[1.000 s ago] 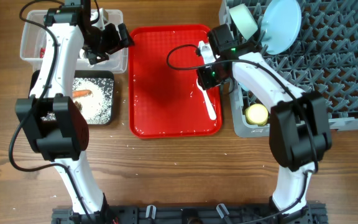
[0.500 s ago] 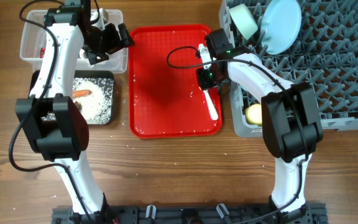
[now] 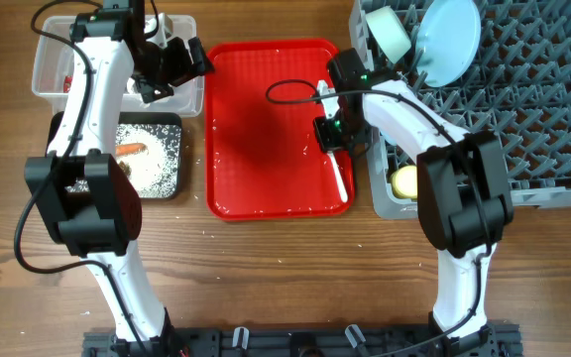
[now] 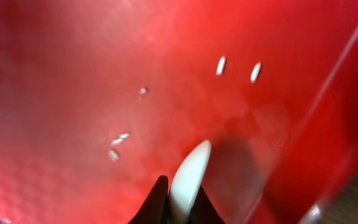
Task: Sort waste into correct bins and load items into the dishwasher rack
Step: 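Carry the white spoon with right gripper and drop it in the rack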
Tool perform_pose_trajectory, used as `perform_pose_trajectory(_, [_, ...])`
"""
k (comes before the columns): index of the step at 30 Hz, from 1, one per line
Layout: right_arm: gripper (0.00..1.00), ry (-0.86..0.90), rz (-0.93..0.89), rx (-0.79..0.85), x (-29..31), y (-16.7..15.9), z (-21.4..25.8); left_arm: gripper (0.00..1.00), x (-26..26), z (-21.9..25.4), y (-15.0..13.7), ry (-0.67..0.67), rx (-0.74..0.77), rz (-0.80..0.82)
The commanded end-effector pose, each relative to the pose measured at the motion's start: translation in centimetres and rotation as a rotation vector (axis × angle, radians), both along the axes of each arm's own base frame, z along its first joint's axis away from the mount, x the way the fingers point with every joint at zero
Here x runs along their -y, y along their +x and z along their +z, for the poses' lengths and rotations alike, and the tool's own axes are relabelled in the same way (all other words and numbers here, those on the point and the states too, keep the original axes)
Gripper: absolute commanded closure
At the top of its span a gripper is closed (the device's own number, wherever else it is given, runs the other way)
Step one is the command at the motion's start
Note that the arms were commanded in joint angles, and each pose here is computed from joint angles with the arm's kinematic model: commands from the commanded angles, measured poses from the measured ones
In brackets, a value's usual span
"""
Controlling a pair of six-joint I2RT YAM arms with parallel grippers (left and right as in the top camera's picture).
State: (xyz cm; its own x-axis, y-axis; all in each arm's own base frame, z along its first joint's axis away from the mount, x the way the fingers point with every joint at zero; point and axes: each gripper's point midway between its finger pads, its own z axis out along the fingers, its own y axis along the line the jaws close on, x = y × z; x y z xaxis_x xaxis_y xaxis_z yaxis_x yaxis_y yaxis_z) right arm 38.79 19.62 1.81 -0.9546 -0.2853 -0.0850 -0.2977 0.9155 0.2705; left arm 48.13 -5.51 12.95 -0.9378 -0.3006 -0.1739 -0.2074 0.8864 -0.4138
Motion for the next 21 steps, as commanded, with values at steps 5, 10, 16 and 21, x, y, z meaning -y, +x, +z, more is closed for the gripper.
perform_pose_trajectory(5, [0.96,-0.023,-0.245,0.479,6.8,3.1,22.3,0.00,0.0,0.8,0.2,0.000,0.018,0.007])
perform_pose_trajectory(10, [0.96,-0.265,-0.610,0.529,19.7,2.3,24.6,0.00,0.0,0.8,0.2,0.000,0.018,0.008])
perform_pose_trajectory(16, [0.96,-0.350,-0.623,0.478,26.8,3.3,18.8,0.00,0.0,0.8,0.2,0.000,0.018,0.007])
perform_pose_trajectory(21, [0.96,-0.268,-1.104,0.353,30.1,1.8,14.0,0.00,0.0,0.8,0.2,0.000,0.018,0.007])
